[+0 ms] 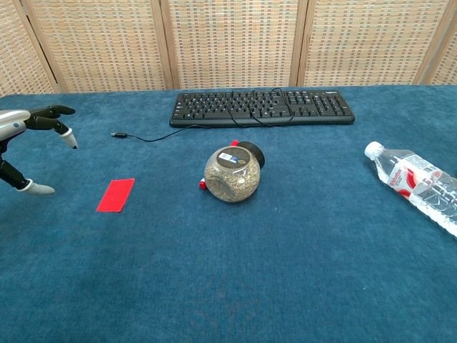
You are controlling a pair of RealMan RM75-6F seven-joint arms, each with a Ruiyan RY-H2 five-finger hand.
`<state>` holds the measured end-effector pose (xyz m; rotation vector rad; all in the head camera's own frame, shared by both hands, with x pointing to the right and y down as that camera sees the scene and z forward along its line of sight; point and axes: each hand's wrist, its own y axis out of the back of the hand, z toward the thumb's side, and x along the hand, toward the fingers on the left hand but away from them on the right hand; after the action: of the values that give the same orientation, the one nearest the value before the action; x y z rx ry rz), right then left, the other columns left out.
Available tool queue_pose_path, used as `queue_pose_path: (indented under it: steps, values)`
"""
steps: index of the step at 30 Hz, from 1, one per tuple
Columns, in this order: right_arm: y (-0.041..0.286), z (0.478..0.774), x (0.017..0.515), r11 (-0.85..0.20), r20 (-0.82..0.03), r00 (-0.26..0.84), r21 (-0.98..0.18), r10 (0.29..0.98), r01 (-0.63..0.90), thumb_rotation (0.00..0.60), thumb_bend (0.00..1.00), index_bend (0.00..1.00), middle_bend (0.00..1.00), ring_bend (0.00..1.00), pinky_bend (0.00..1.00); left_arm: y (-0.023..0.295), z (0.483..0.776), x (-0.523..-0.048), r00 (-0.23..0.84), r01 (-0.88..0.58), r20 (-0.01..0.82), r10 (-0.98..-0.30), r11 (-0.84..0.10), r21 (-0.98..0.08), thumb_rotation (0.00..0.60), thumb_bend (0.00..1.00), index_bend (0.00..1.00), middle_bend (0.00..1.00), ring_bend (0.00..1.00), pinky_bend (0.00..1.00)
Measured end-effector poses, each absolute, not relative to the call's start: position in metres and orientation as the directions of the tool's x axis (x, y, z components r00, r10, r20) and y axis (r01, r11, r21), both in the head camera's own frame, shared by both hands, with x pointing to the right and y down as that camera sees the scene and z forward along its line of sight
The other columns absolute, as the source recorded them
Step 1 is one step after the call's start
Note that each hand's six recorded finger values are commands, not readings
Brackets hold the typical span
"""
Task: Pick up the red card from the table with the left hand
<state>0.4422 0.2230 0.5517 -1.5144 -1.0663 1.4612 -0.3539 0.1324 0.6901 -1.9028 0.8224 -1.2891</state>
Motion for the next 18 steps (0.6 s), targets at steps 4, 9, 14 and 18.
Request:
queue_pose_path:
  steps: [4,9,14,18]
  values:
    - [0.223,0.55,0.442,-0.356,-0.357,-0.003,-0.932,0.934,0.067,0.6,0.0,0.0,0.0,0.0,0.0,0.134,0.696,-0.351,0.303,-0.124,0.518,-0.8,-0.572,-0.811,0.6,0.14,0.34,0.0,0.0,0.0]
    - [0.223,0.55,0.443,-0.359,-0.36,0.001,-0.93,0.933,0.077,0.6,0.0,0.0,0.0,0.0,0.0,0.137,0.705,-0.339,0.314,-0.139,0.526,-0.79,-0.586,-0.798,0.6,0.15,0.34,0.0,0.0,0.0]
    - [0.222,0.549,0.445,-0.356,-0.358,-0.004,-0.93,0.934,0.088,0.6,0.0,0.0,0.0,0.0,0.0,0.138,0.714,-0.33,0.322,-0.139,0.53,-0.785,-0.593,-0.793,0.6,0.15,0.34,0.0,0.0,0.0]
    - [0.221,0.548,0.447,-0.356,-0.358,-0.009,-0.93,0.934,0.096,0.6,0.0,0.0,0.0,0.0,0.0,0.137,0.722,-0.323,0.319,-0.136,0.538,-0.78,-0.6,-0.789,0.6,0.15,0.34,0.0,0.0,0.0]
